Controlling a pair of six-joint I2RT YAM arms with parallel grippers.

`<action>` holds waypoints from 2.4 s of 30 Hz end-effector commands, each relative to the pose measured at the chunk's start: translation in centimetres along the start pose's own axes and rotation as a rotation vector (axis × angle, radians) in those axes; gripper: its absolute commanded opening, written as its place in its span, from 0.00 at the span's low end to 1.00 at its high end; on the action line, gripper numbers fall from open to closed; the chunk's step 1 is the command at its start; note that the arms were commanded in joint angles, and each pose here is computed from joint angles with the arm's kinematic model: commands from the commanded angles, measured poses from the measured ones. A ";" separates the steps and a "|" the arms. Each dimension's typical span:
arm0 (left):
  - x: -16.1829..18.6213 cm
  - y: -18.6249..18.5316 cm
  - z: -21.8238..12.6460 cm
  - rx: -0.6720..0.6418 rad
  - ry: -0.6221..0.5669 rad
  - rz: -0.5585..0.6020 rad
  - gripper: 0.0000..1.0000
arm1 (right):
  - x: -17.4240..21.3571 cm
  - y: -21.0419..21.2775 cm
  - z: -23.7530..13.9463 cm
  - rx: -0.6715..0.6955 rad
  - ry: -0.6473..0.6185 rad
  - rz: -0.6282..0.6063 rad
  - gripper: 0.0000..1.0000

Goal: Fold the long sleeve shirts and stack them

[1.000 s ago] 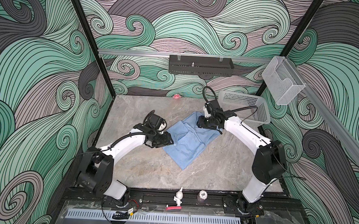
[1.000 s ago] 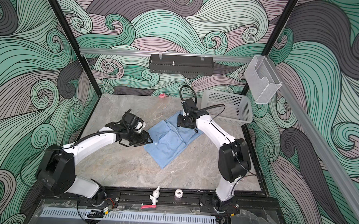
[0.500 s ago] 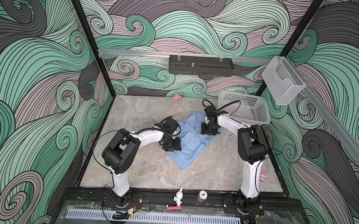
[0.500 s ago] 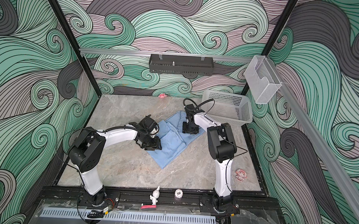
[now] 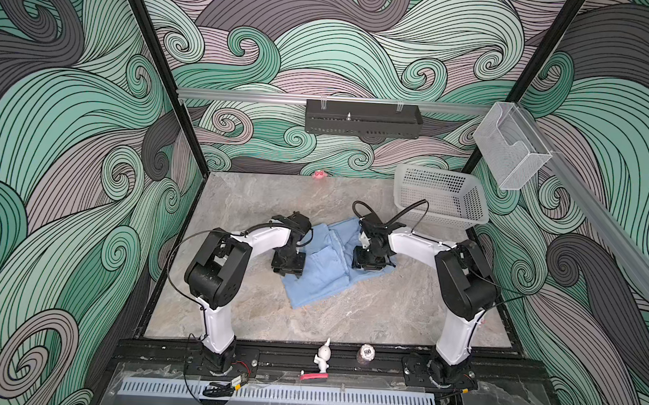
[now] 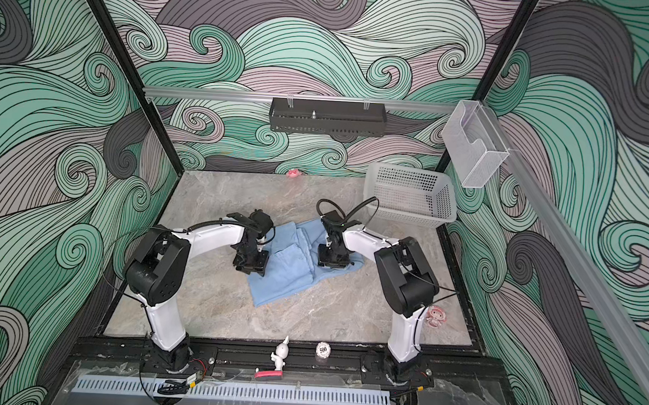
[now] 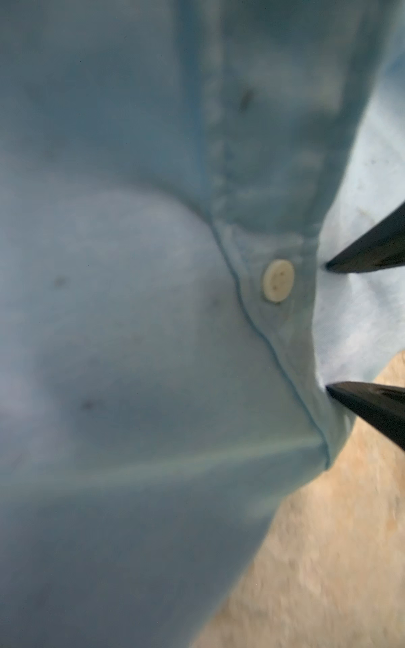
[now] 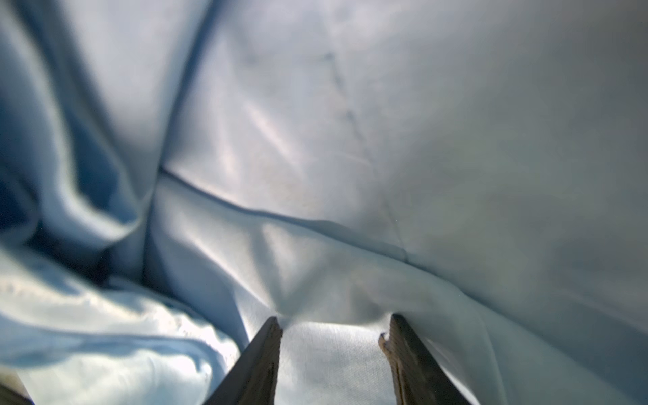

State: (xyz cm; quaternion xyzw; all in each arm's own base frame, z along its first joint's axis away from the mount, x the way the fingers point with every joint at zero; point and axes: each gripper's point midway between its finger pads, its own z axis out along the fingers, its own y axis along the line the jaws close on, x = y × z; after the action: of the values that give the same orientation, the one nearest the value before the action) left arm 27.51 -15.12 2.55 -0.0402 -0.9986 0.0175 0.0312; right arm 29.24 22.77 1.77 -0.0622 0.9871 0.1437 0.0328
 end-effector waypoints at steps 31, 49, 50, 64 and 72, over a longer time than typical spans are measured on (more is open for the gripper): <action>1.3 8.3 -3.5 0.475 -0.254 -0.528 0.60 | -3.5 9.9 -6.2 -0.143 -0.182 -0.093 0.54; 0.3 9.4 -2.3 0.427 -0.289 -0.576 0.59 | -4.5 17.3 -0.6 -0.325 -0.068 -0.124 0.40; 0.3 9.4 -2.1 0.429 -0.278 -0.577 0.59 | -4.2 16.4 0.3 -0.302 -0.057 -0.110 0.39; -0.4 8.0 -1.5 0.520 -0.232 -0.556 0.63 | -2.1 11.2 -0.7 -0.098 -0.085 -0.148 0.56; -1.4 6.9 -1.7 0.595 -0.231 -0.542 0.61 | -1.5 9.1 -3.6 -0.017 -0.121 -0.149 0.61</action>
State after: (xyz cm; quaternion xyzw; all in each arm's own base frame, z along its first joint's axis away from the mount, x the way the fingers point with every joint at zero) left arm 28.01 -7.72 2.89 0.2414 -0.9291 0.2744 -0.0561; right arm 30.01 32.81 9.17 -0.1283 0.9645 0.2002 0.1149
